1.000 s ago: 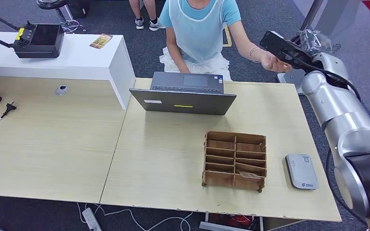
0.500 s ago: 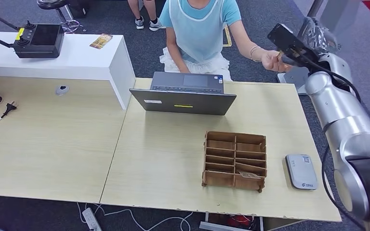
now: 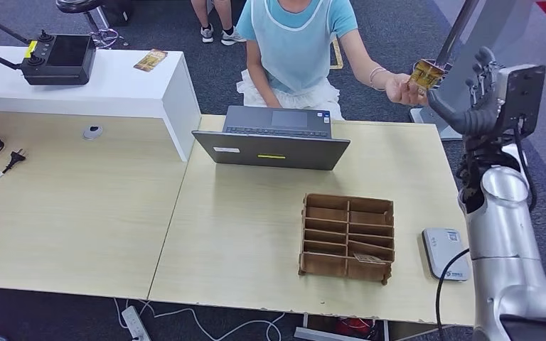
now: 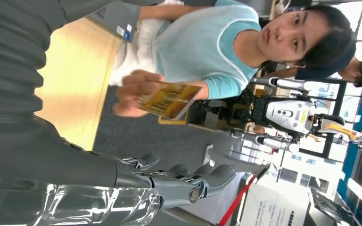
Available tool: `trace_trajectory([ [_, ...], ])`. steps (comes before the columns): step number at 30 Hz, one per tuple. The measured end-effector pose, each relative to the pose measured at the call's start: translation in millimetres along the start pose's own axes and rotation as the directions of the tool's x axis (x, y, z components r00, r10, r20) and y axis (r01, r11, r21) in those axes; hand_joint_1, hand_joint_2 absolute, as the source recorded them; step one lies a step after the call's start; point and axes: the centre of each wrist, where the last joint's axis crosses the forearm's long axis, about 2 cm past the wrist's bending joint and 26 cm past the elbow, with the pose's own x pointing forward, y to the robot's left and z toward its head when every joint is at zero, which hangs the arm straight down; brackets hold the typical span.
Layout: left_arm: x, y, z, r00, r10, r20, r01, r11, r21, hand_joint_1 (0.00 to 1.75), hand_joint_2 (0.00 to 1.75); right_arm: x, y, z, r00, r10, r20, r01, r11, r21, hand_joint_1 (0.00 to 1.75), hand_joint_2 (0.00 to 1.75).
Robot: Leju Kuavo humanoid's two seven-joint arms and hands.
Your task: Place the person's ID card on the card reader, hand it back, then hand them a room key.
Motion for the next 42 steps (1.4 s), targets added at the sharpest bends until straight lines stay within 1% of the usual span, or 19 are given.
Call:
trace_trajectory([
  [2,-1,0,0,1.0,0.006,-0.003,-0.006,1.0,0.002,0.0,0.0,-2,0,14,1.0,-0.028,0.005,0.028,1.0,0.0,0.0,1.75],
  [4,-1,0,0,1.0,0.014,-0.005,-0.013,1.0,0.003,0.0,0.0,-3,-1,26,0.996,-0.088,0.017,0.088,0.996,0.005,0.0,1.75],
  [6,-2,0,0,1.0,0.023,-0.011,-0.023,1.0,0.006,0.0,0.0,-3,-2,41,0.979,-0.2,0.029,0.2,0.98,0.017,0.0,1.75],
  [8,-3,0,0,0.999,0.034,-0.019,-0.033,0.999,0.011,0.0,0.0,-3,-2,61,0.948,-0.315,0.035,0.314,0.949,0.032,0.0,1.75],
  [10,-4,0,0,0.999,0.044,-0.026,-0.044,0.999,0.017,0.0,0.0,-2,0,83,0.924,-0.379,0.045,0.377,0.925,0.053,0.0,1.75],
  [13,-6,0,0,0.998,0.061,-0.032,-0.06,0.998,0.021,0.0,0.0,3,4,114,0.912,-0.403,0.073,0.396,0.914,0.09,0.0,1.75],
  [17,-7,0,0,0.996,0.078,-0.038,-0.077,0.997,0.022,0.0,0.0,12,8,143,0.914,-0.392,0.106,0.381,0.918,0.112,0.0,1.75],
  [19,-7,0,0,0.996,0.085,-0.039,-0.084,0.996,0.023,0.0,0.0,15,10,157,0.93,-0.345,0.126,0.333,0.937,0.106,0.0,1.75],
  [24,-8,-1,0,0.994,0.105,-0.041,-0.104,0.994,0.022,0.0,0.0,21,14,181,0.971,-0.14,0.195,0.124,0.988,0.088,0.0,1.75],
  [28,-9,-1,1,0.992,0.12,-0.045,-0.119,0.993,0.023,0.0,0.0,27,19,197,0.971,0.045,0.236,-0.063,0.995,0.071,0.0,1.75],
  [32,-9,-1,1,0.988,0.144,-0.046,-0.143,0.989,0.027,0.0,0.0,29,29,220,0.956,0.19,0.222,-0.212,0.974,0.076,0.0,1.75],
  [38,-9,-2,1,0.986,0.161,-0.051,-0.16,0.987,0.029,0.0,0.0,32,41,248,0.929,0.318,0.187,-0.336,0.939,0.075,0.0,1.75],
  [40,-9,-4,2,0.984,0.167,-0.055,-0.165,0.986,0.026,0.0,0.0,33,44,255,0.908,0.382,0.171,-0.397,0.916,0.063,0.0,1.75],
  [42,-9,-5,2,0.984,0.169,-0.063,-0.168,0.986,0.023,0.0,0.0,35,48,262,0.866,0.477,0.148,-0.487,0.872,0.043,0.0,1.75],
])
